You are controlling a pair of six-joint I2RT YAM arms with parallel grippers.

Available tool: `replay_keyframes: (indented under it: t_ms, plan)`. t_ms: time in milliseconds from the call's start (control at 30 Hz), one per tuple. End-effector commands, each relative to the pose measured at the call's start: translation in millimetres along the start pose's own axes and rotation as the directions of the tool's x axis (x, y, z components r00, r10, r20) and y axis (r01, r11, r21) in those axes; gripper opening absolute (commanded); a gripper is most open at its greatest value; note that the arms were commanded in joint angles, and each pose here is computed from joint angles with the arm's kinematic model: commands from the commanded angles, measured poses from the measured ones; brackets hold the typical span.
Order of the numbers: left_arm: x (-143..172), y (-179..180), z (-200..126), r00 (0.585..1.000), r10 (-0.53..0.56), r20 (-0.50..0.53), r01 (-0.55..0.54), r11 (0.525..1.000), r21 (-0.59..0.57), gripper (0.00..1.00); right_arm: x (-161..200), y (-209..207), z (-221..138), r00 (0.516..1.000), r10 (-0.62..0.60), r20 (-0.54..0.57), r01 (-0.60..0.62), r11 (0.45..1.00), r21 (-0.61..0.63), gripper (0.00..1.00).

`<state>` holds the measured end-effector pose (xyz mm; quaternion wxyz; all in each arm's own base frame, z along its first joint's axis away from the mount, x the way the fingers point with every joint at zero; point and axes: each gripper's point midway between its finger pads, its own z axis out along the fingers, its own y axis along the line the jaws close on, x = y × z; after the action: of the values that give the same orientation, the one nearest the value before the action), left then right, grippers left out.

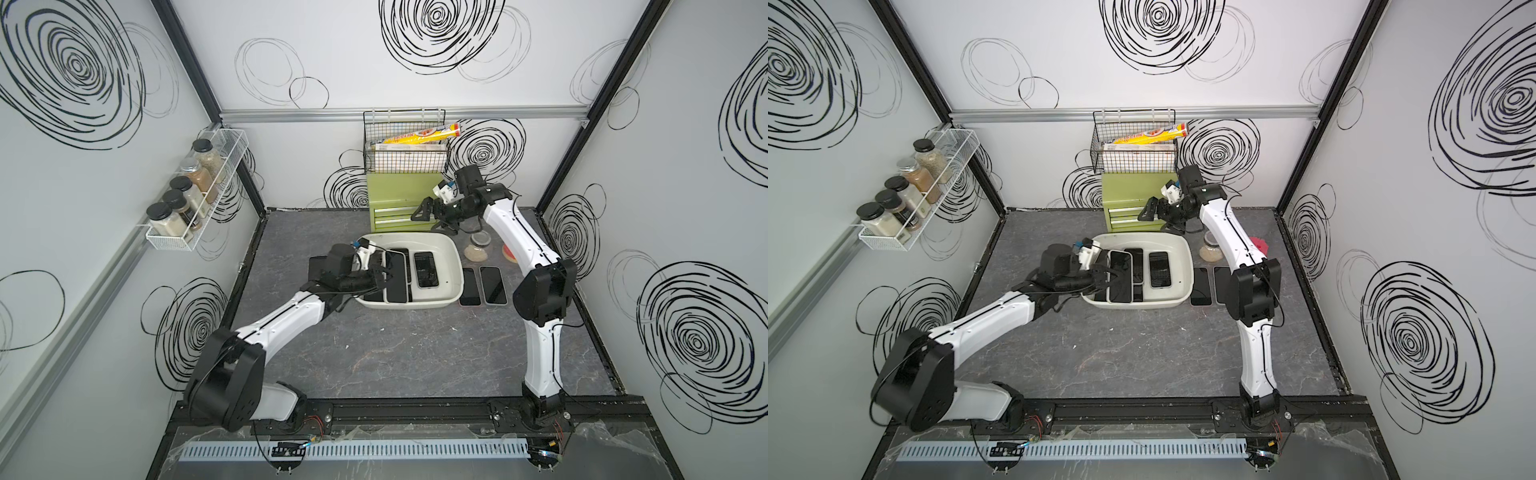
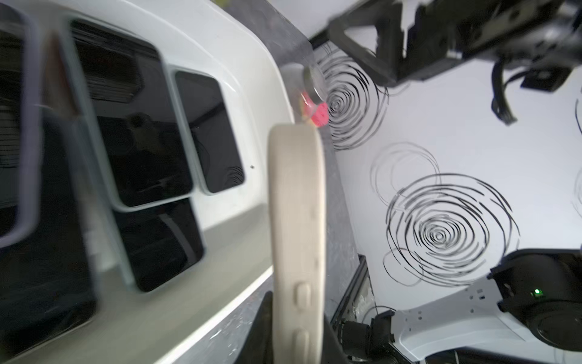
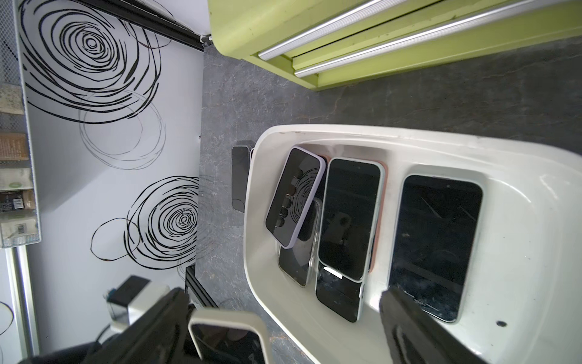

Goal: Take the phone out of the storage box
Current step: Place the phone at the center of the board.

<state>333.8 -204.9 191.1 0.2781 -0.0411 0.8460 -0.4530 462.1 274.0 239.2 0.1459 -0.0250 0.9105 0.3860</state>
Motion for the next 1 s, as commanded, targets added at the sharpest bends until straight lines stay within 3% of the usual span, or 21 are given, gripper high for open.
replay_keyframes:
  t_ms: [0,67,233,333,533,967]
  plan:
    - [-15,34,-50,0.995,0.081,0.06,-0.067,0.974,-0.216,0.0,7,1,-4,0.999,-0.033,-0.027,0.033,0.999,-0.004,0.98]
    - [-11,54,-65,0.995,0.092,0.032,-0.077,0.941,-0.33,0.0,13,-5,1,0.998,-0.026,-0.049,0.026,1.0,-0.005,0.98]
    - [13,84,-78,0.999,-0.019,0.036,0.03,0.935,-0.352,0.0,23,-14,8,0.996,-0.038,-0.085,0.039,0.999,0.003,0.99]
    - [35,110,-82,0.996,-0.092,-0.002,0.083,0.904,-0.419,0.0,28,-18,9,0.993,-0.049,-0.107,0.05,0.999,0.014,0.98]
    - [39,128,-94,0.994,-0.109,0.02,0.104,0.849,-0.519,0.0,34,-21,10,0.99,-0.07,-0.125,0.072,0.997,0.014,0.98]
    - [58,165,-37,0.976,-0.185,-0.111,0.121,0.897,-0.425,0.0,48,-39,20,0.989,-0.046,-0.138,0.052,0.998,0.037,0.98]
